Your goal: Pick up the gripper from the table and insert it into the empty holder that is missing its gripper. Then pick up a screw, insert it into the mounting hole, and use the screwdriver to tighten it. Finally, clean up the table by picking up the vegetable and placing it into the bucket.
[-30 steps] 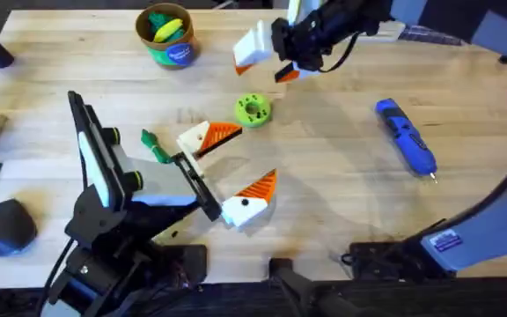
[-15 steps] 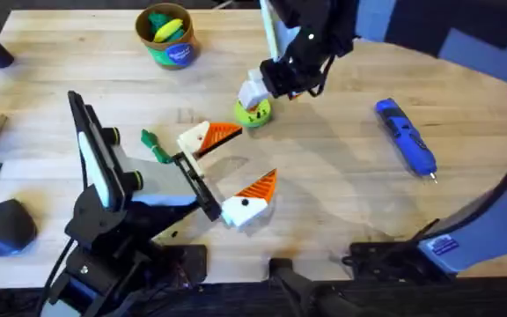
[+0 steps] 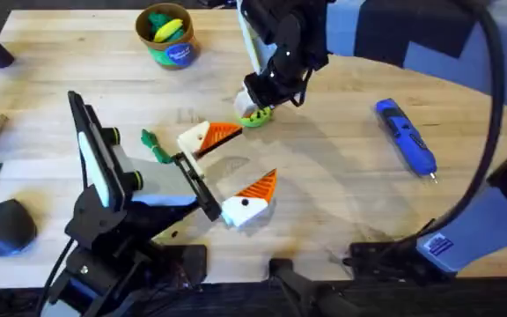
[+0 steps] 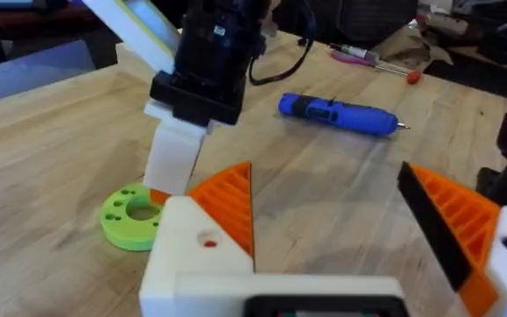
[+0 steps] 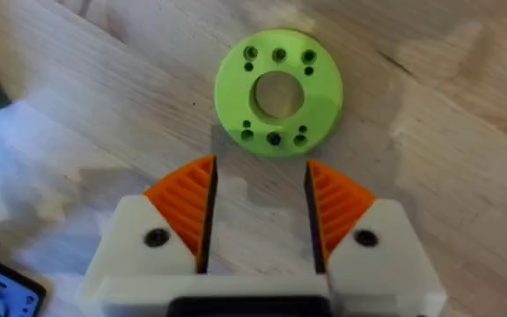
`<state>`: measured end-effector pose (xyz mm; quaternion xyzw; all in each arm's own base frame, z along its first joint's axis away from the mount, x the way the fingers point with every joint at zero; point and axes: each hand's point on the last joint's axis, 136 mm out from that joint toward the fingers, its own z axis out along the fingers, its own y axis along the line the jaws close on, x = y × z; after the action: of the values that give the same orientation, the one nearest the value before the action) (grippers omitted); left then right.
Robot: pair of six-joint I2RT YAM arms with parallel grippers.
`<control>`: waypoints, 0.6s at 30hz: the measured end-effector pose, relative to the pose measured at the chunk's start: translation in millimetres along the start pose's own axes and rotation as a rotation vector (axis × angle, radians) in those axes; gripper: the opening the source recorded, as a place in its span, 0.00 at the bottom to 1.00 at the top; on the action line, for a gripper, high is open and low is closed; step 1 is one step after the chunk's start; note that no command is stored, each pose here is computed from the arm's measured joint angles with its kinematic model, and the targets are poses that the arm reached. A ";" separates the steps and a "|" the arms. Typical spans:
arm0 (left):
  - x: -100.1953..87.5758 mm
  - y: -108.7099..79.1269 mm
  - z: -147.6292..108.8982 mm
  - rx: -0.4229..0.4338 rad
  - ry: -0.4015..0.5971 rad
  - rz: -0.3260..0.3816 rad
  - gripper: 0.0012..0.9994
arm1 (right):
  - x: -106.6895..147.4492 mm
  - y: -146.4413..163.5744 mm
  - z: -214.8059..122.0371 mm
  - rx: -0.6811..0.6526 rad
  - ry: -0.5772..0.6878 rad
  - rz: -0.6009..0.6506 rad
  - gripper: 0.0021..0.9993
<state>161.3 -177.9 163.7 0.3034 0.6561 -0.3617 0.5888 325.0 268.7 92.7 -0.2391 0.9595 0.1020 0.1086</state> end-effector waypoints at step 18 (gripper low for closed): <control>0.0 0.0 0.0 0.000 0.000 0.000 0.99 | -1.5 -3.0 33.9 0.010 0.030 0.003 0.37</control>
<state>161.3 -177.9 163.7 0.3032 0.6562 -0.3618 0.5887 333.1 275.1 60.3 -0.2386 0.9619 0.0938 0.0953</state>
